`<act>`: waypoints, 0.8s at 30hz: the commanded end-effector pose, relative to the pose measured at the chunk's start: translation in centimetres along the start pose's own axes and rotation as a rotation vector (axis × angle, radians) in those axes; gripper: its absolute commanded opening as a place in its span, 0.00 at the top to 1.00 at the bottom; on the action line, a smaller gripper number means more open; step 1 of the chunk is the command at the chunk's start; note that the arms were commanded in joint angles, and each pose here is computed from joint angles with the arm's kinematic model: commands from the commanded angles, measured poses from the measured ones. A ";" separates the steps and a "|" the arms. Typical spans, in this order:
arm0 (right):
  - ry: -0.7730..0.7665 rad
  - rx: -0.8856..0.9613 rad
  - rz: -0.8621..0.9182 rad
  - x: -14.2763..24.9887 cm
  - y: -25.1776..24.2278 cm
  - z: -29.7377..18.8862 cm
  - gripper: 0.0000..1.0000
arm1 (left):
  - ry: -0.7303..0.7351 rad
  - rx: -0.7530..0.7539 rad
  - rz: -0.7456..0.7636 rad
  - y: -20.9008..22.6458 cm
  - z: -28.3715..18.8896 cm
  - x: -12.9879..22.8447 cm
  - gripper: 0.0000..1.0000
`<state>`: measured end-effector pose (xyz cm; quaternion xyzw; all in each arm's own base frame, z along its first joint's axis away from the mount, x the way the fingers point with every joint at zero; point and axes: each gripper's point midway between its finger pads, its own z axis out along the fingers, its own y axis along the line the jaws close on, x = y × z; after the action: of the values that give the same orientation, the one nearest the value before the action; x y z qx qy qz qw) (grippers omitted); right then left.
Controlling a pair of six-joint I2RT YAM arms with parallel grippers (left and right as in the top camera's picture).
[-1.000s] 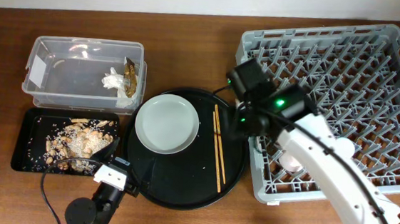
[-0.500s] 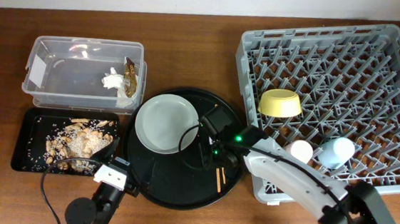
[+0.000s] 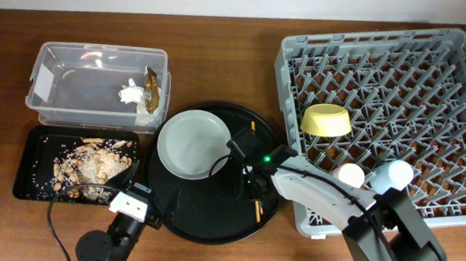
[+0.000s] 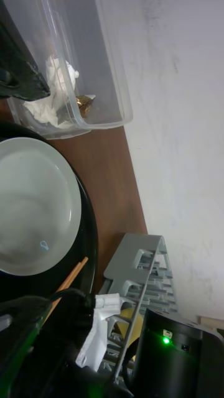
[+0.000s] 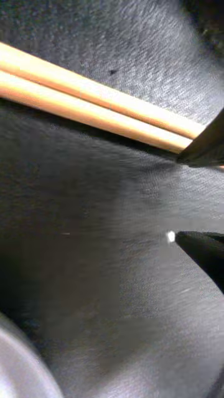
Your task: Sort waste into correct bins and load items into the dishwasher rack
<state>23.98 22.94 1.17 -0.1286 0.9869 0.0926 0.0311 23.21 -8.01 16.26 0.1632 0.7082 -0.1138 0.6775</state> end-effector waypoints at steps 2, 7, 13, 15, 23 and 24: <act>-0.068 -0.017 -0.139 -2.0 1.1 -2.7 0.65 | 0.000 0.007 0.009 -0.1 0.0 0.1 0.01; -0.096 0.085 -0.126 -2.6 -0.7 -2.4 0.65 | -0.001 0.007 0.009 -0.1 0.0 0.1 0.01; -0.050 0.133 -0.119 -2.3 -1.7 0.0 0.66 | 0.000 0.007 0.009 -0.1 0.0 0.1 0.00; -0.029 0.139 -0.117 -2.1 -1.8 0.8 0.67 | -0.001 0.007 0.009 -0.1 0.0 0.1 0.00; 0.015 0.094 -0.117 -1.3 -1.1 1.3 0.89 | -0.001 0.007 0.008 -0.1 0.0 0.1 0.01; 0.015 0.095 -0.117 -1.3 -1.1 1.0 0.96 | -0.001 0.007 0.009 -0.1 0.0 0.1 0.01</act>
<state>25.95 21.96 0.17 -0.1811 0.9817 0.0327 0.0490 23.21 -8.01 16.26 0.1632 0.7082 -0.1138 0.6775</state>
